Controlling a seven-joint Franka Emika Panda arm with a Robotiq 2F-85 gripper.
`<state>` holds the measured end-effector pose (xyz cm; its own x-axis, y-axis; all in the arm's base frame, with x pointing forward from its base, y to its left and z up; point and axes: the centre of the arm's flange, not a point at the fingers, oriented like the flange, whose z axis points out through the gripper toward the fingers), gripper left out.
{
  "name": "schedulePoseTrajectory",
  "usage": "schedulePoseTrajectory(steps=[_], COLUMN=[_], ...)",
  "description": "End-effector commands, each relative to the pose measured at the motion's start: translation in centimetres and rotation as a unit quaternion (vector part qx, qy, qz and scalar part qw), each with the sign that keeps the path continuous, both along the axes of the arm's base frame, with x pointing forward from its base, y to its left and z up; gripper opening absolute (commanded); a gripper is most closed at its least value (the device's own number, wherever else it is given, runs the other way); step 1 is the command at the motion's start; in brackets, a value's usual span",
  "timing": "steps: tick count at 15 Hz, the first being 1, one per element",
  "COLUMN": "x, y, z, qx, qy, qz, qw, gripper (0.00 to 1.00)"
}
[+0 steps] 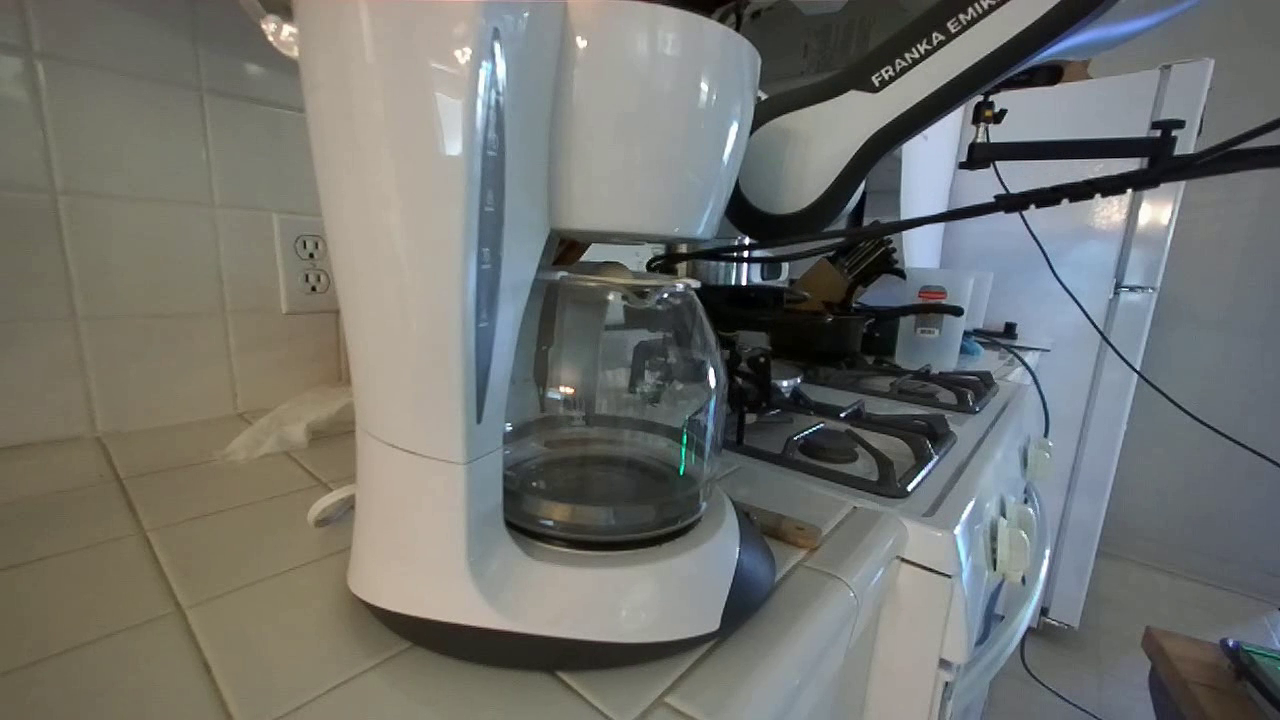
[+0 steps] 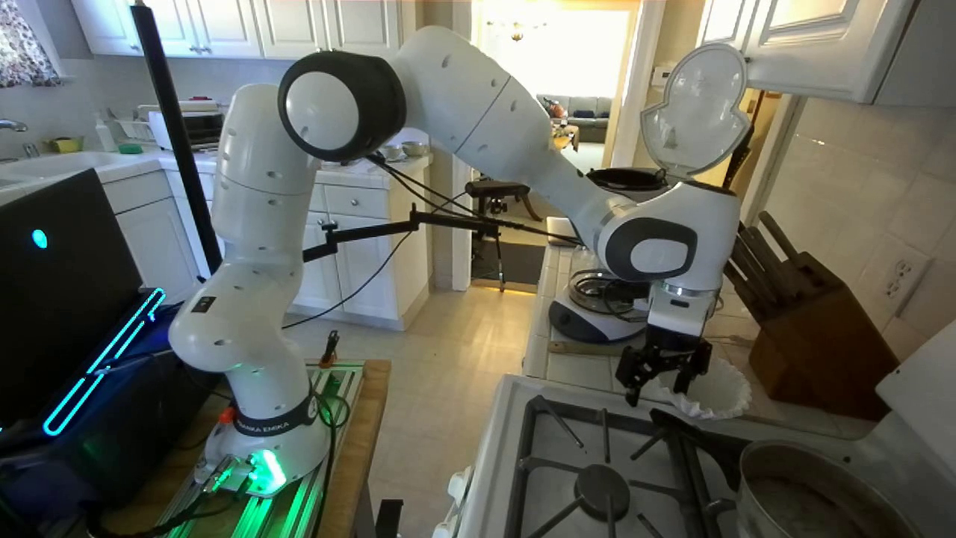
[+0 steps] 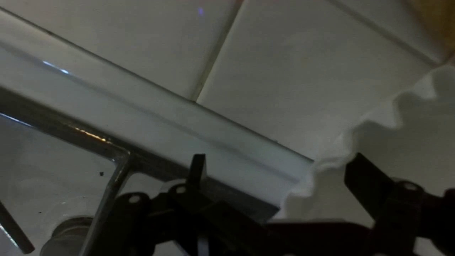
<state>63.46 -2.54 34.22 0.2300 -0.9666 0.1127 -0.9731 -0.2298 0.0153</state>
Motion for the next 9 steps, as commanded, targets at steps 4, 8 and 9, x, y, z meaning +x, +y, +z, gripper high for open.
schedulePoseTrajectory(steps=[4,8,9], x=[-0.4,-1.2,-1.4], y=[0.6,0.7,0.8], z=[0.4,0.9,0.9], qx=[0.01,0.009,0.009], qy=[0.08,0.115,0.126], qz=[0.007,0.012,0.014], qw=[0.9968,0.9932,0.9919], gripper=[1.0,1.0,1.0])
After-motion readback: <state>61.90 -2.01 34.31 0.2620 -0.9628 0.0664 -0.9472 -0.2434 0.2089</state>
